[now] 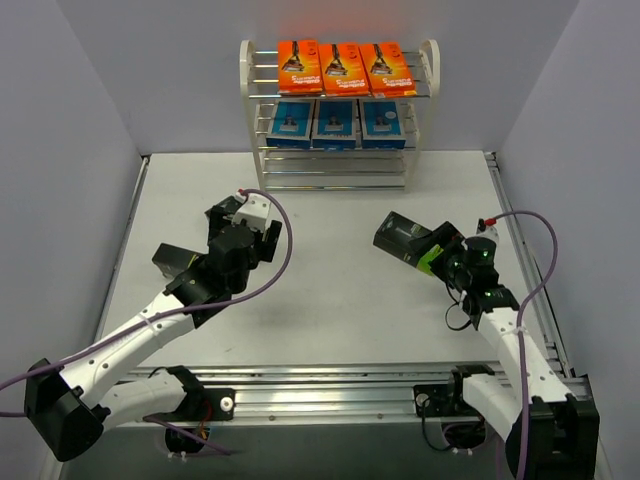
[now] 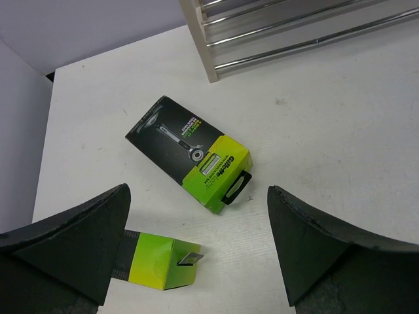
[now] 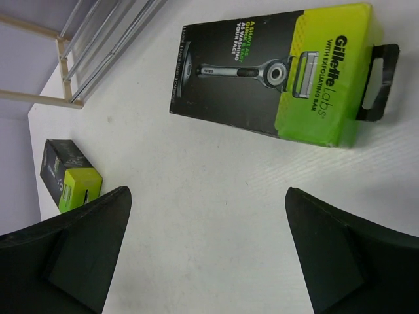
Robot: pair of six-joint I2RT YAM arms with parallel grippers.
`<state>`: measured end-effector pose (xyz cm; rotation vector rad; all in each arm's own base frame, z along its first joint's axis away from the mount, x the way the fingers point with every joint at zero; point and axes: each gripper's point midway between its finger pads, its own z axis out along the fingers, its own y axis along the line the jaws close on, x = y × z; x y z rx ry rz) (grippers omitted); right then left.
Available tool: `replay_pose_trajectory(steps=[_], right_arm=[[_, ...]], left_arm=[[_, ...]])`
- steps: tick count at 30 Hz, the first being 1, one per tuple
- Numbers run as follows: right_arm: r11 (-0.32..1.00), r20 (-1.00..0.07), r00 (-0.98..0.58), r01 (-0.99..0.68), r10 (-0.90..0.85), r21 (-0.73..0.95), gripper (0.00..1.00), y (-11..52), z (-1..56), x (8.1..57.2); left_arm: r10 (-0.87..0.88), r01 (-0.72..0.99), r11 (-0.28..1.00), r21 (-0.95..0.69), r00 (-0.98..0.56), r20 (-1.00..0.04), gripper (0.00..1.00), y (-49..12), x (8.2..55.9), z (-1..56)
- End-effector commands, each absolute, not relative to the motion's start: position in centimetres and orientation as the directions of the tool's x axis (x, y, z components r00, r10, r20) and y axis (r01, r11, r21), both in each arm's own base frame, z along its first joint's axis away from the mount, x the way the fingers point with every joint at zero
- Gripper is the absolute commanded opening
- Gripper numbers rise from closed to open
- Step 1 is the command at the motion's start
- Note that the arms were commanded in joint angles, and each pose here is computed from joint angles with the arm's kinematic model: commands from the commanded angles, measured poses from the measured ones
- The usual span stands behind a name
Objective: Place and organize the shaving razors onto the shelf
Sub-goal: Grab a shaving razor with the right arm
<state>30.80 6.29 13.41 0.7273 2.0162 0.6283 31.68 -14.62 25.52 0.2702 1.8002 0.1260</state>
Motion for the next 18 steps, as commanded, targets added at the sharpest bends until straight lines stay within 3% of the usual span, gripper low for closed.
replay_pose_trajectory(steps=[1,10,18], right_arm=[[0.713,-0.579,-0.427,0.301,0.695,0.633,1.00,5.0,12.1,29.2],[0.735,-0.610,-0.411,0.400,0.678,0.548,1.00,2.6,11.5,27.7],[0.667,-0.572,-0.350,0.477,0.742,0.573,1.00,-0.6,10.3,27.9]], left_arm=[[0.222,0.125,0.972,0.199,-0.206,-0.953,0.94,-15.3,32.1,27.1],[0.229,0.118,0.971,0.207,-0.224,-0.947,0.94,-15.3,32.2,27.0],[0.224,0.089,0.974,0.209,-0.226,-0.948,0.94,-14.5,31.9,27.5]])
